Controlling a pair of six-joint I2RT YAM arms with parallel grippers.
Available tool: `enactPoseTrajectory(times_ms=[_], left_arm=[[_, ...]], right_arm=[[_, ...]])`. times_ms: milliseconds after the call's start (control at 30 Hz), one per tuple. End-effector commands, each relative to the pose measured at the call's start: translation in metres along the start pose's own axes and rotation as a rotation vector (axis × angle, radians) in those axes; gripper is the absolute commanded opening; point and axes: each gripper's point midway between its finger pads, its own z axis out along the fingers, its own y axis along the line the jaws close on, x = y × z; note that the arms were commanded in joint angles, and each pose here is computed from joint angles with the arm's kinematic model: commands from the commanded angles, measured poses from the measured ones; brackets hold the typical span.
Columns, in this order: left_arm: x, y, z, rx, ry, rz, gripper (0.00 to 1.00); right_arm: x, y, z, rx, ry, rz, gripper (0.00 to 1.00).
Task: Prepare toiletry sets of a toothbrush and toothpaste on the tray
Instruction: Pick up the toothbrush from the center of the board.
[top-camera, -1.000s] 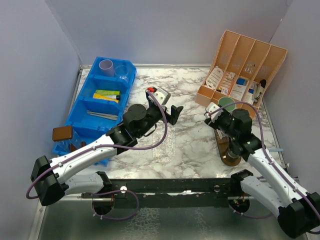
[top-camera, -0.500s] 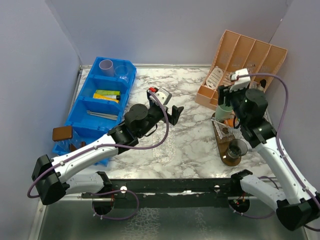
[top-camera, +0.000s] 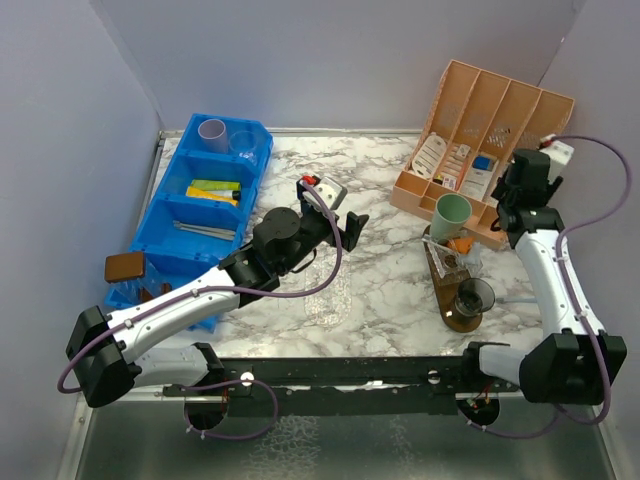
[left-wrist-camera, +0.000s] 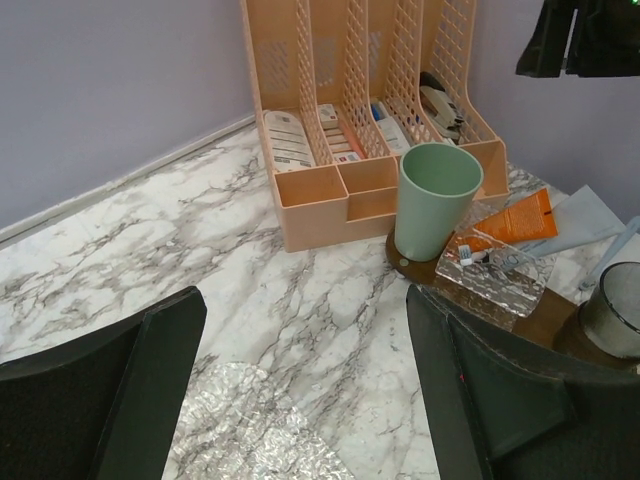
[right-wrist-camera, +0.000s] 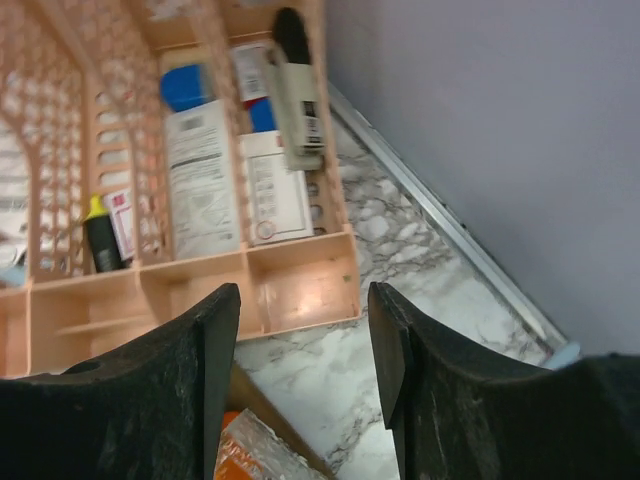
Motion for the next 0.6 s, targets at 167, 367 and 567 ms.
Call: enactPoseTrajectory(times_ms=[167, 367, 567], left_arm=[[-0.006, -0.004, -0.002, 0.023, -0.032, -0.027, 0.85], [-0.006, -0.009, -0.001, 0.043, -0.03, -0.038, 0.85], [-0.003, -0.009, 0.0, 0.042, -0.023, -0.038, 0.85]], right_arm=[[0.122, -0.114, 0.023, 0.544, 0.371, 0.506, 0.5], [0.184, -0.137, 0.014, 0.717, 0.517, 0.596, 0.46], [0.209, -0.156, 0.001, 0.839, 0.513, 0.639, 0.44]])
